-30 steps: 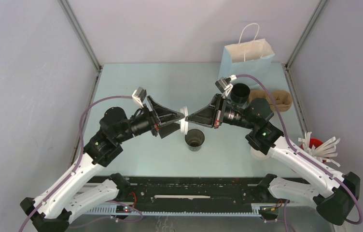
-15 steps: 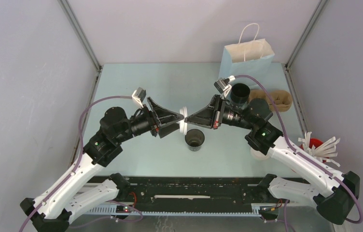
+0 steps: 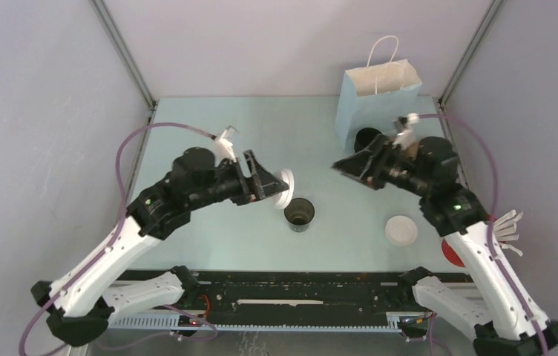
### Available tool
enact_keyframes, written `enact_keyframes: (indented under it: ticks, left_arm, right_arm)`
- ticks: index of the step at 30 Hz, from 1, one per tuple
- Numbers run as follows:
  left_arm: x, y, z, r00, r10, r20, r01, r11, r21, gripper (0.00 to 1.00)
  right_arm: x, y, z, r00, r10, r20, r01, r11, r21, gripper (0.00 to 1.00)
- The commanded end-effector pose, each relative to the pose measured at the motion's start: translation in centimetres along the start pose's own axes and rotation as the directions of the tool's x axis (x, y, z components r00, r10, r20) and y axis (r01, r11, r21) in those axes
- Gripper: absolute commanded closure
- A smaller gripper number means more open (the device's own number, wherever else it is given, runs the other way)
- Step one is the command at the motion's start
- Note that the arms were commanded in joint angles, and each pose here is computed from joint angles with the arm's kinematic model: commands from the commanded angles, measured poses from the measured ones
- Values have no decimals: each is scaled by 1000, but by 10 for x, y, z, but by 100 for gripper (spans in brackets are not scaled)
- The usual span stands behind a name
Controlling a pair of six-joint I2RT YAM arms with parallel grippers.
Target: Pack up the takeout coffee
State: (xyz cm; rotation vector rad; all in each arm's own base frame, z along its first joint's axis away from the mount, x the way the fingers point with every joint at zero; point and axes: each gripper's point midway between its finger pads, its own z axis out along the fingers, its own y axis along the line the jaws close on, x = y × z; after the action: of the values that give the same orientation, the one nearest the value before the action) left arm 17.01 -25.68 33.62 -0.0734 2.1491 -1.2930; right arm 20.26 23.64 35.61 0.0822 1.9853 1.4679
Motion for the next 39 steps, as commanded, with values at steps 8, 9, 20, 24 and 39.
enact_keyframes:
  ticks: [8, 9, 20, 24, 39]
  left_arm:
    - [41, 83, 74, 793, 485, -368, -605, 696, -386, 25]
    - [42, 87, 80, 778, 496, -385, -625, 675, -392, 25]
    - [56, 119, 126, 658, 527, -538, -749, 524, -404, 24]
    - [59, 120, 131, 652, 524, -548, -754, 523, -398, 22]
    - [68, 126, 143, 627, 517, -583, -770, 522, -366, 20]
  right_arm:
    - [-1, -125, -103, 979, -171, -109, 202, 759, 618, 6]
    - [-1, -126, -104, 977, -179, -114, 211, 755, 621, 5]
    - [-2, -136, -102, 954, -237, -184, 300, 738, 604, 4]
    - [0, -138, -100, 951, -238, -195, 308, 746, 591, 4]
    - [1, -137, -104, 952, -243, -184, 305, 751, 585, 4]
